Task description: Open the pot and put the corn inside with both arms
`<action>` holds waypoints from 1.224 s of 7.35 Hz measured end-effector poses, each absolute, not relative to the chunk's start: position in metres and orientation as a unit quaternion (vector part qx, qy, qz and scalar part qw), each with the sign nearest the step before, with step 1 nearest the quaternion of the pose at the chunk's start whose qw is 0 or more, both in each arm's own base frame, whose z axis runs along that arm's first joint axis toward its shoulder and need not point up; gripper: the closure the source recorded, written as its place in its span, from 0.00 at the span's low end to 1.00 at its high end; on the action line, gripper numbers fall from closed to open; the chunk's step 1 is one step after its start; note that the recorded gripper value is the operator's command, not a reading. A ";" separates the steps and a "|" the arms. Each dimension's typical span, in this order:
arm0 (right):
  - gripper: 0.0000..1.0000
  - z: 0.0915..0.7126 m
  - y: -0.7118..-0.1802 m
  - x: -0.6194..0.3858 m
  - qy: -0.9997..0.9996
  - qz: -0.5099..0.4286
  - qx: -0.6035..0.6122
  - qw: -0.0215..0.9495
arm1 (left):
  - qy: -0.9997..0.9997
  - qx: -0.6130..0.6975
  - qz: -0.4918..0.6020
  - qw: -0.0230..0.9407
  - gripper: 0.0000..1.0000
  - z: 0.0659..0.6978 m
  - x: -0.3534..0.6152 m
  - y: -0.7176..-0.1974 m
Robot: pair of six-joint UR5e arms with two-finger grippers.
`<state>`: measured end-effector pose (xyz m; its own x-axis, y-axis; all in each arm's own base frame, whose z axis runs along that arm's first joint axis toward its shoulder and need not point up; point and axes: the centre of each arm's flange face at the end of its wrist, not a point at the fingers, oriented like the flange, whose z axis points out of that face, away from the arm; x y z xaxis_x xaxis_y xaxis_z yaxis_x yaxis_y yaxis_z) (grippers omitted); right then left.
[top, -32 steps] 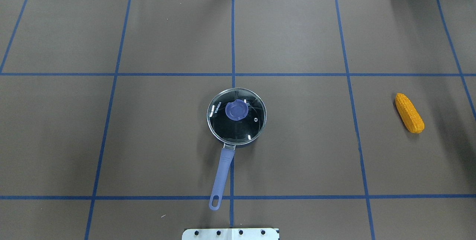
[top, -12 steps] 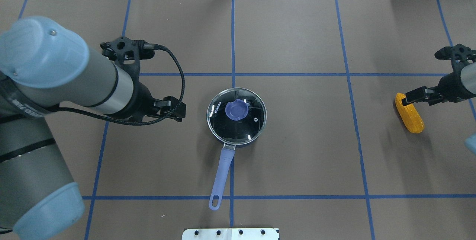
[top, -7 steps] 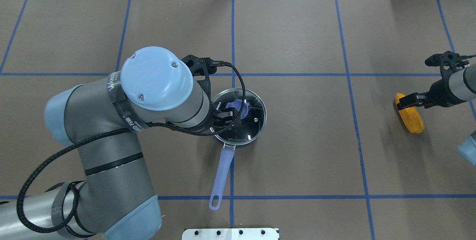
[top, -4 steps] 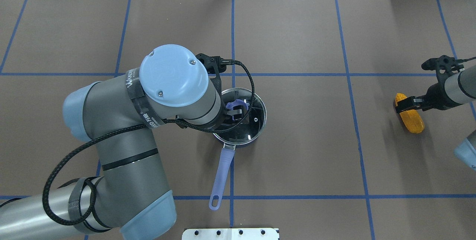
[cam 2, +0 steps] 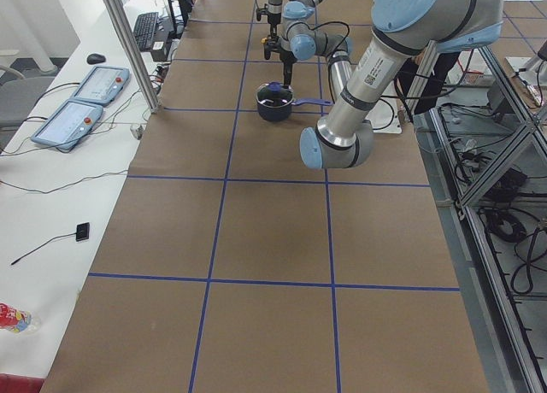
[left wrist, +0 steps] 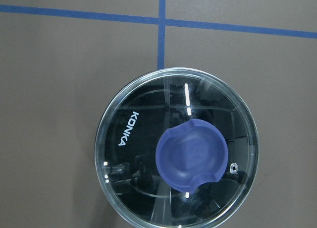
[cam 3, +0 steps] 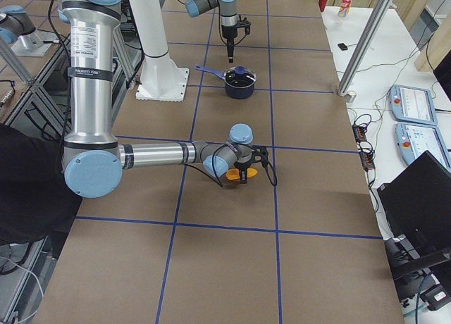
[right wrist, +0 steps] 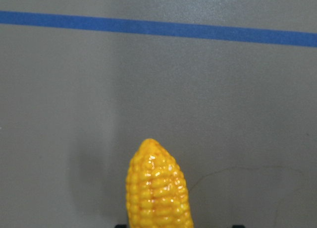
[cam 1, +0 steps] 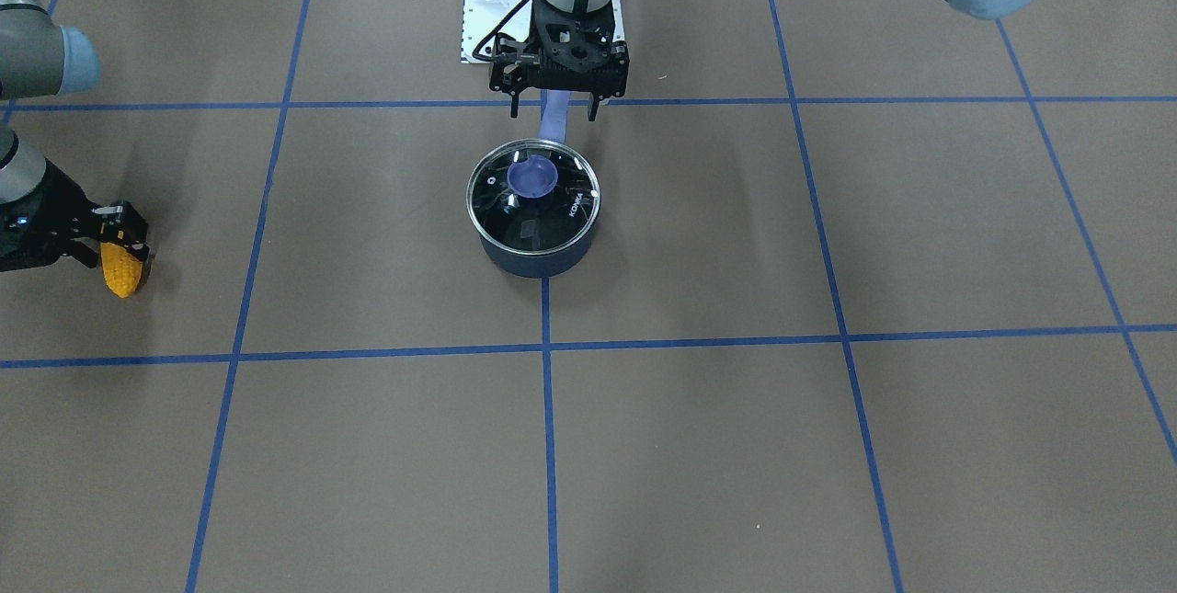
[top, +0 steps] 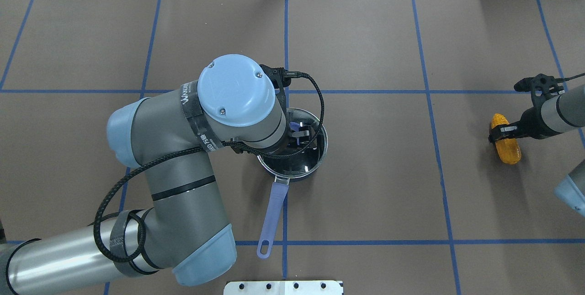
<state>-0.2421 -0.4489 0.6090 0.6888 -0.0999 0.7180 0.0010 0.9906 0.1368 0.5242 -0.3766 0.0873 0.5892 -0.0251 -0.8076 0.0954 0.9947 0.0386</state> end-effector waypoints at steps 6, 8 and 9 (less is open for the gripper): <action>0.89 0.555 -0.478 -0.220 -0.442 -0.017 0.078 0.893 | 0.454 0.043 -0.038 0.889 0.02 0.090 0.562 -0.397; 0.89 0.527 -0.504 -0.197 -0.461 0.003 0.068 0.885 | 0.446 0.045 -0.041 0.893 0.02 0.094 0.569 -0.404; 0.89 0.517 -0.511 -0.192 -0.463 0.008 0.066 0.884 | 0.444 0.046 -0.042 0.894 0.02 0.094 0.571 -0.408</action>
<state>-0.1923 -0.5113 0.5172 0.5706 -0.0469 0.8199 -0.0756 0.9911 0.1093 0.5709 -0.4082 0.0942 0.6024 -0.0340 -0.7975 0.1158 0.9922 0.0452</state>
